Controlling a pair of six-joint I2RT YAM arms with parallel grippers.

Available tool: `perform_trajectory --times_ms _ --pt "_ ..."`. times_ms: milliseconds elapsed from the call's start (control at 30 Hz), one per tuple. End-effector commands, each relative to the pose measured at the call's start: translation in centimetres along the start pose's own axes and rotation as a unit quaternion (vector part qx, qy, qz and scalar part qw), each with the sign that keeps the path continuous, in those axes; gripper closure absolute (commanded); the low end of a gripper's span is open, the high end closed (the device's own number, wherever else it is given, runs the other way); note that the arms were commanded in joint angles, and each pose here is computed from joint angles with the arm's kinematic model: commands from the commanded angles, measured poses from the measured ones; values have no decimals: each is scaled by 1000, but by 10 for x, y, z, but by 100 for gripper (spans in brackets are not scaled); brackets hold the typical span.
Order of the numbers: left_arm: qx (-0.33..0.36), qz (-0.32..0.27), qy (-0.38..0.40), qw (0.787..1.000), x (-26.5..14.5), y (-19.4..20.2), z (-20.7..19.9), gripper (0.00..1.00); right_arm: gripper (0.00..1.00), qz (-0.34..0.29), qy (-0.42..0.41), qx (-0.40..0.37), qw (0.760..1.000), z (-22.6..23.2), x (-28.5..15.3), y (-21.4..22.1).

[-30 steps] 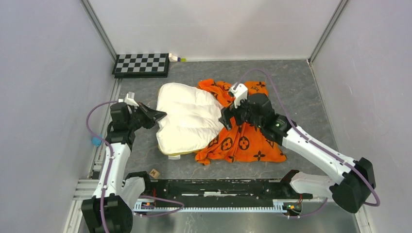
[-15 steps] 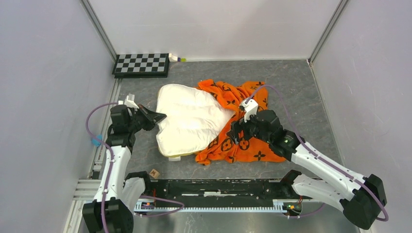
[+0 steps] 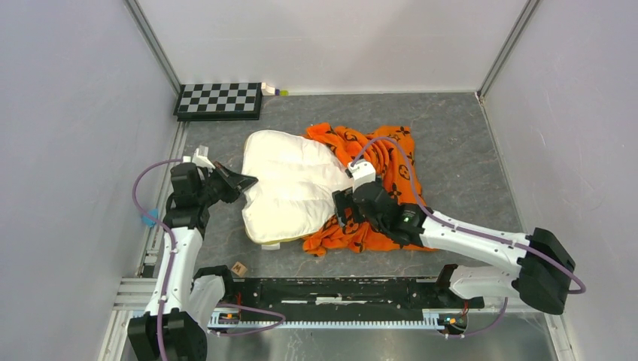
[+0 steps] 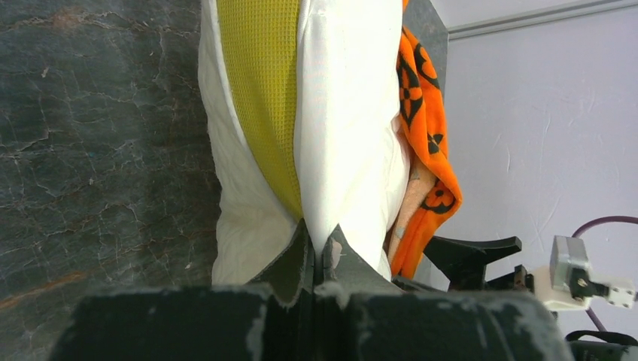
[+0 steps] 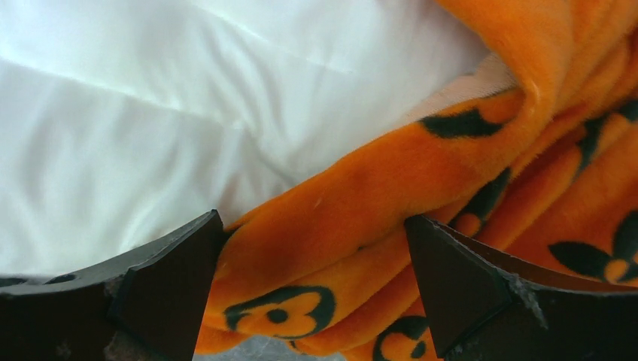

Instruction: Remove the pillowcase from the pillow

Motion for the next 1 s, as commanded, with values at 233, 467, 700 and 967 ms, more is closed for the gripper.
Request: perform_trajectory --times_ms 233,467,700,967 --pt "79 -148 -85 982 -37 -83 -46 98 2 54 250 52 965 -142 -24 61" --pt "61 -210 -60 974 -54 -101 -72 98 2 12 341 108 934 -207 -57 58" --pt "53 -201 67 976 -63 -101 -136 98 2 -82 144 20 986 -157 -49 -26" --pt "115 -319 40 940 -126 -155 -206 98 2 -73 104 3 992 -146 -45 -33"
Point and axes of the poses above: each gripper's point midway between its finger pads, its own x axis out along the fingers, its own z axis along the line the jaws close on, y = z × x, the point moved 1 cm from there along -x, back along the fingers, and after that the axes turned 8 degrees about -x, right-handed, at the moved point
